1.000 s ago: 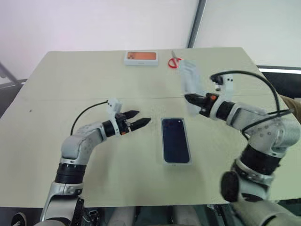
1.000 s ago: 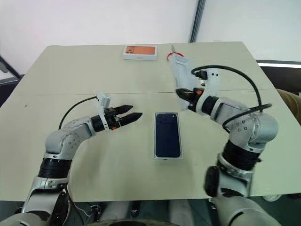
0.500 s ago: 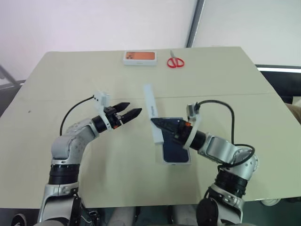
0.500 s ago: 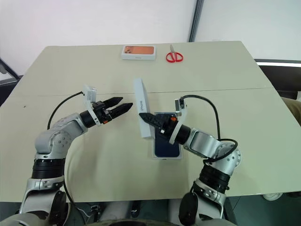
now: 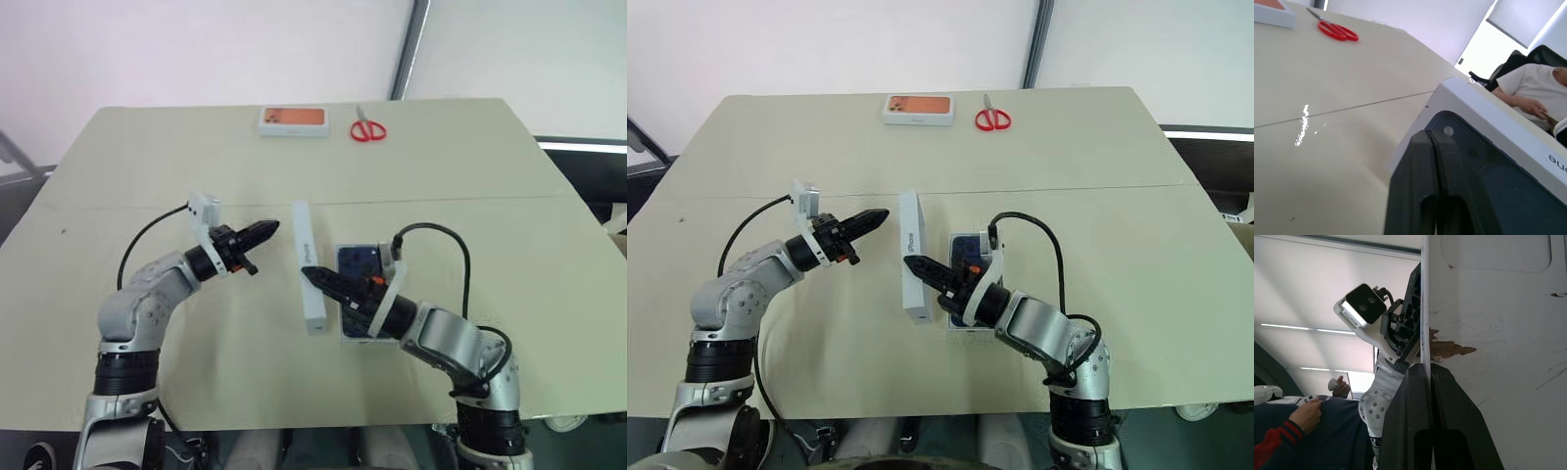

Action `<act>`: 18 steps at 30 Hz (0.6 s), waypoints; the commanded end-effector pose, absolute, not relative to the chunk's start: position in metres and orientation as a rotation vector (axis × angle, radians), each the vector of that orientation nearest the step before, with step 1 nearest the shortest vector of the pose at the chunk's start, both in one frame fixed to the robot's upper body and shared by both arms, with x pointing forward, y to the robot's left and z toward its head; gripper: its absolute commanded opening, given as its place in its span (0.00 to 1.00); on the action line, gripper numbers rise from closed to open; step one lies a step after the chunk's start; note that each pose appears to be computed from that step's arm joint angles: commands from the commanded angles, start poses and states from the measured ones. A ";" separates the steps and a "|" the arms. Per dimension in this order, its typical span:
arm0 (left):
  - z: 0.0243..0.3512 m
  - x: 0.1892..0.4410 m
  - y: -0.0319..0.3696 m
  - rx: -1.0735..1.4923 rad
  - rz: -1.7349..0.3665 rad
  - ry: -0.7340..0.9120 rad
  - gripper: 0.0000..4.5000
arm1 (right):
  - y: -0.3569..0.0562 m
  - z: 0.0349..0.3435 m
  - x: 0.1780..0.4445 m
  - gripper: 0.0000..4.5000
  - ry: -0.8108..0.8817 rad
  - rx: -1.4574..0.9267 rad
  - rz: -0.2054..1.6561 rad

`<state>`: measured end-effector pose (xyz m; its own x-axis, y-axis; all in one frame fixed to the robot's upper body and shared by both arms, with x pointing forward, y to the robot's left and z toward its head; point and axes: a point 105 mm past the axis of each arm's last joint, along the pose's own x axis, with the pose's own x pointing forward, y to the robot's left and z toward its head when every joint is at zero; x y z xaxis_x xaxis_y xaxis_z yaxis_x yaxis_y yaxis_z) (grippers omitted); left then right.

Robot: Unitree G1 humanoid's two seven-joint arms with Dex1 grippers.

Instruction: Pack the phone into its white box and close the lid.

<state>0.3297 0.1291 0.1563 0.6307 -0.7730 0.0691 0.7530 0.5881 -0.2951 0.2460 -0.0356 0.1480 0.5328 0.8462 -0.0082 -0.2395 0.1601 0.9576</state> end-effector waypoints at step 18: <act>0.120 0.293 0.067 -0.300 -1.089 0.159 0.00 | -0.062 0.141 0.253 0.91 0.630 1.058 0.787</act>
<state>0.2929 0.0735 0.1145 0.4694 -0.8830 -0.0018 0.8283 0.4411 -0.3455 0.2512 -0.0605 0.1294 0.5746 0.8099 -0.1176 -0.2004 0.2786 0.9393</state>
